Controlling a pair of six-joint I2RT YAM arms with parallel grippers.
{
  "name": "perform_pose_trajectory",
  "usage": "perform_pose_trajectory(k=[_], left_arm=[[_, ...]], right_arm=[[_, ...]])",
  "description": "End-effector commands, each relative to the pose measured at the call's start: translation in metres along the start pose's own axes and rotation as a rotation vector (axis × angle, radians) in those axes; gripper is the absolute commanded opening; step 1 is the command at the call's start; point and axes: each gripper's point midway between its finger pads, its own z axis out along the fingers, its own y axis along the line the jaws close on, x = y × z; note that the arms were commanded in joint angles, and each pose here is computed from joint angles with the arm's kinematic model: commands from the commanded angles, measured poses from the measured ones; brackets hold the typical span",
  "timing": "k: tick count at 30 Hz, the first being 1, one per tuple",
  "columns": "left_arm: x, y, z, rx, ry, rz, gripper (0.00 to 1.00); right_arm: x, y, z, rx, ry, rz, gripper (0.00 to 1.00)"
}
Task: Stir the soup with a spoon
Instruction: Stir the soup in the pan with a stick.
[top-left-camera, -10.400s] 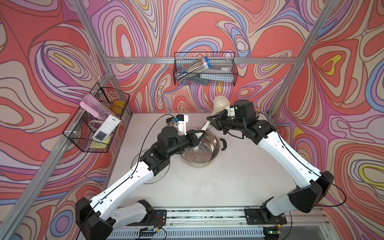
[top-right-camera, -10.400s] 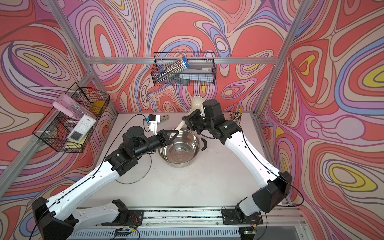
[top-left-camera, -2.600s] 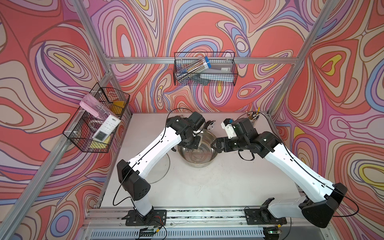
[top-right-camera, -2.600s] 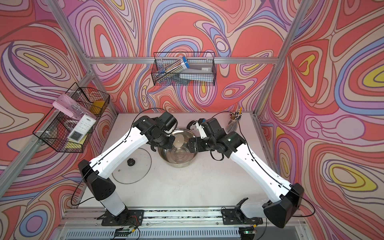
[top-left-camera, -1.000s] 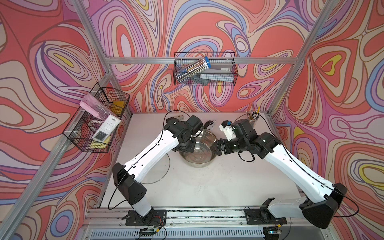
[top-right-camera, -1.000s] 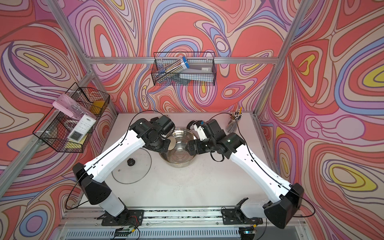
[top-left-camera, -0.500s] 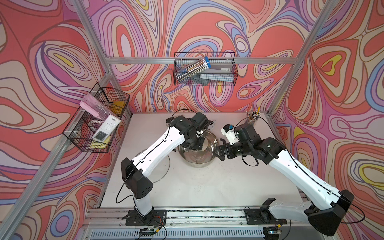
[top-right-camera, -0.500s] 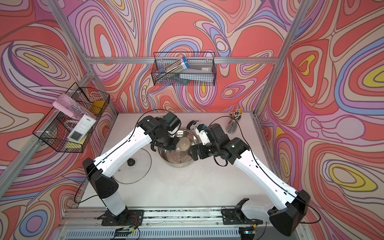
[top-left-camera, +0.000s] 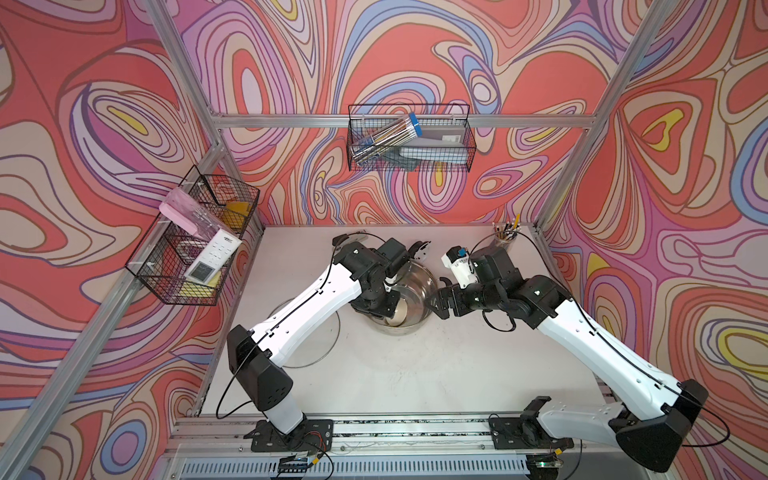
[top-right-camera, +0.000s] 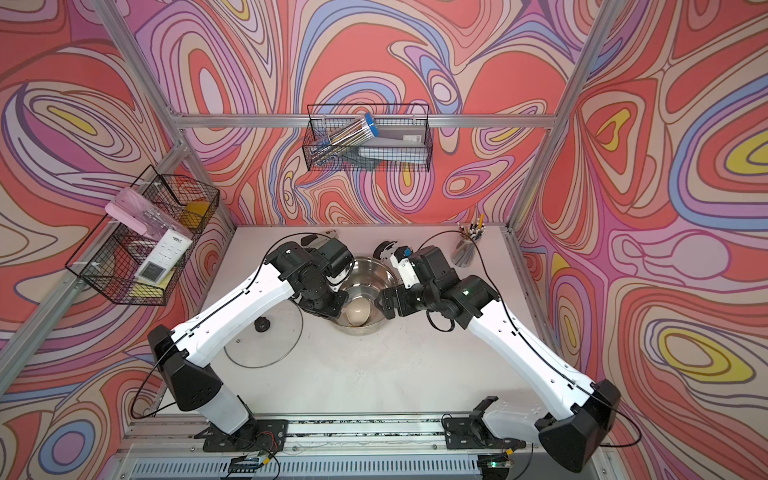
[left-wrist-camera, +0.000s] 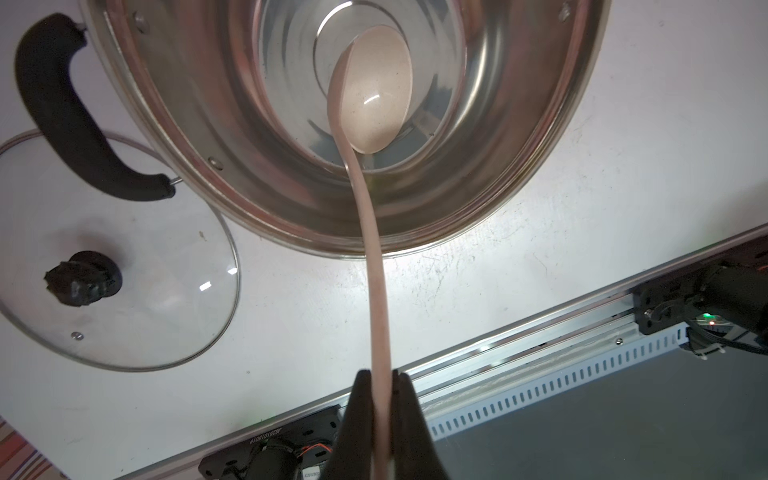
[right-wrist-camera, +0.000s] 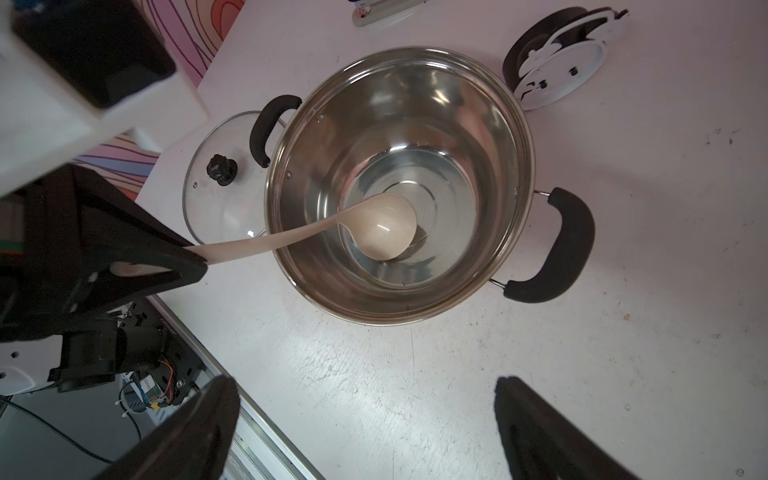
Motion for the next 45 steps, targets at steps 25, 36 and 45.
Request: perform_pose_trajectory(k=[25,36,45], left_arm=[[-0.077,-0.003,-0.012,-0.051,-0.164,0.001,0.00],[-0.059,-0.036,-0.007,0.100,-0.109,0.058,0.00],[-0.015,-0.012,-0.010,0.050,-0.052,0.048,0.00]], right_arm=[[-0.011,0.002,-0.005,0.005,-0.043,0.013,0.98],[-0.018,0.005,-0.005,-0.001,-0.048,0.009,0.98],[-0.020,0.009,-0.001,-0.015,-0.026,-0.011,0.98]])
